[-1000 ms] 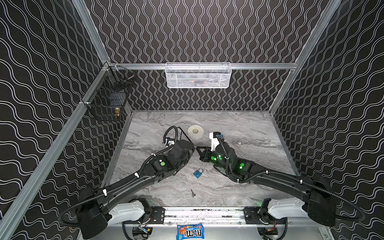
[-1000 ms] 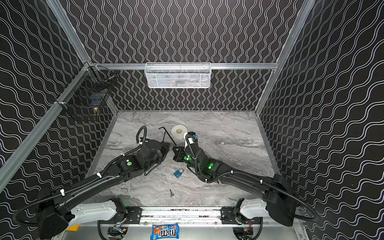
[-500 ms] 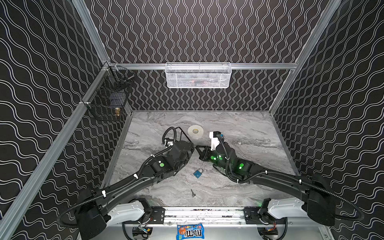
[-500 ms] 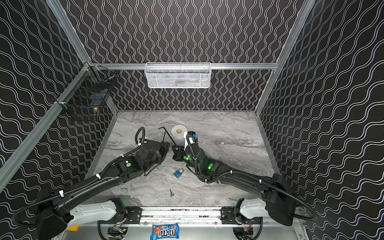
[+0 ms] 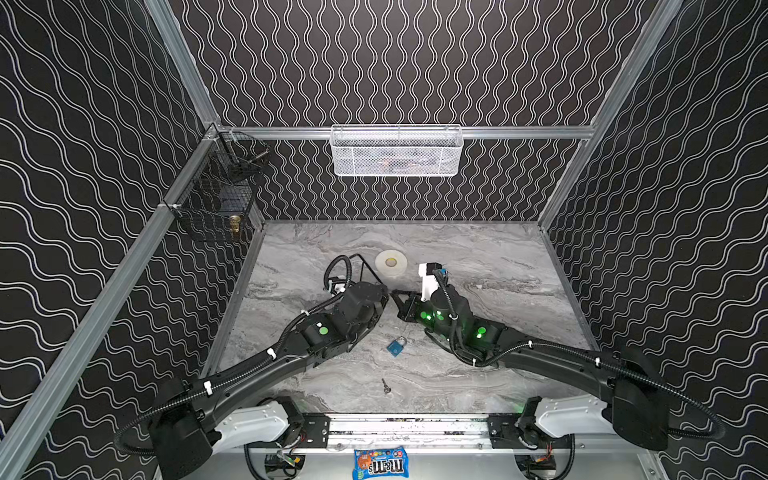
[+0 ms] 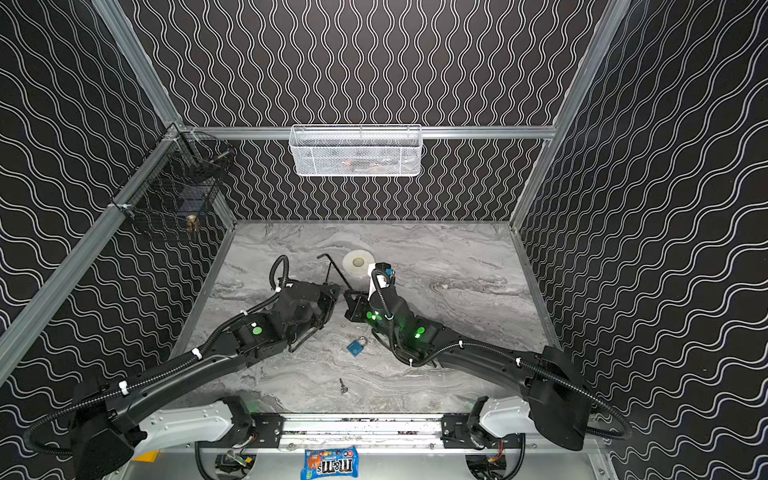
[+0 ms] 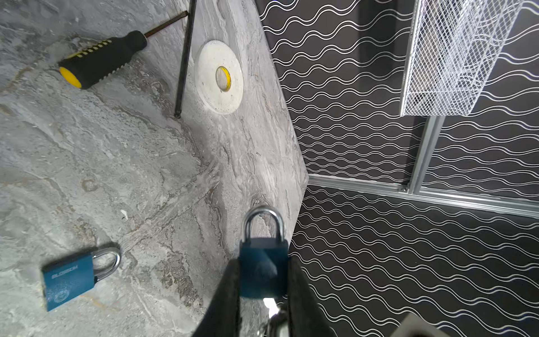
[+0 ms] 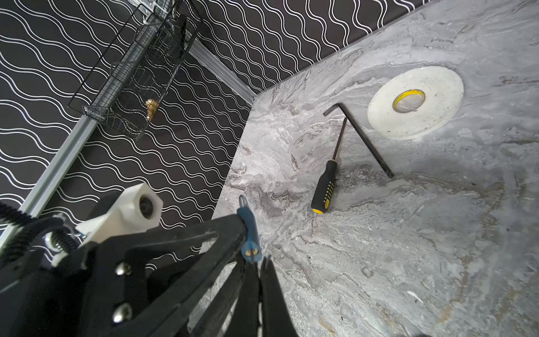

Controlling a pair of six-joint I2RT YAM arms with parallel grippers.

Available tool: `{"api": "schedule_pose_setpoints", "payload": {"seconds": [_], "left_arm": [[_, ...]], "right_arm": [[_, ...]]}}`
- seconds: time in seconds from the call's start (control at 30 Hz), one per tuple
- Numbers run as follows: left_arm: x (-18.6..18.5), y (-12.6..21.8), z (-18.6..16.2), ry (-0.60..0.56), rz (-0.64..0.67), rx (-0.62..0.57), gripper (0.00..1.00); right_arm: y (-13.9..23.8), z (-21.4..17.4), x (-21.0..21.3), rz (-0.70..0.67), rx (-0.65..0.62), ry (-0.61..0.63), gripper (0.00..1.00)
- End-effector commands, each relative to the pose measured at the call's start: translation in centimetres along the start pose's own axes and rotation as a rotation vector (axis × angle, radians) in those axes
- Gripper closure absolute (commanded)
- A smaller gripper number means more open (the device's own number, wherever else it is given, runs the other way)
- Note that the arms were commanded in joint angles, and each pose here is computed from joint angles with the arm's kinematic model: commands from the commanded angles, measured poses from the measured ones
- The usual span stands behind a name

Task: Unlock with the key

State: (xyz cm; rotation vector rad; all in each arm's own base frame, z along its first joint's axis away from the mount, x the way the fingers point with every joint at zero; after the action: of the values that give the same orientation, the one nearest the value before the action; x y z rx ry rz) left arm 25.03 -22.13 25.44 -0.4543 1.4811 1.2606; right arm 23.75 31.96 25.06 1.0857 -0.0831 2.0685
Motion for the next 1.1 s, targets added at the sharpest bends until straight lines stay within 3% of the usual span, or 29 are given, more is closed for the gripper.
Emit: {"api": "schedule_pose_setpoints", "payload": {"seconds": [0.0, 0.37, 0.73, 1.07], "left_arm": [[-0.9, -0.1, -0.1, 0.044, -0.045, 0.009, 1.0], [-1.6, -0.4, -0.8, 0.08, -0.073, 0.055, 1.0], [-2.2, -0.4, -1.6, 0.12, -0.109, 0.114, 1.0], [-3.0, 0.3, -2.3, 0.088, -0.163, 0.182, 1.0]], "right_arm": [[0.1, 0.5, 0.2, 0.008, -0.033, 0.011, 1.0], [-0.2, 0.4, 0.9, 0.02, -0.067, 0.075, 1.0], [0.0, -0.5, 3.9, 0.174, -0.093, 0.238, 1.0], [1.3, -0.9, 4.6, 0.287, -0.103, 0.306, 1.0]]}}
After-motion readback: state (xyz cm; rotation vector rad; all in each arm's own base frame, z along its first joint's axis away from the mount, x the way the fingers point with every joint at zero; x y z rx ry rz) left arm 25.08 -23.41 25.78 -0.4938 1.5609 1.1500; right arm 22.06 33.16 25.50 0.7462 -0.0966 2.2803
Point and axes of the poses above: each gripper's point midway between its finger pads, its own y axis back along the fingers, its own x axis along the line the jaws close on, z = x × y, the point moved 4 cm from there along y, back along the fingers, and after that the axes turned 1 degree about -y, right-handed, at the moved point
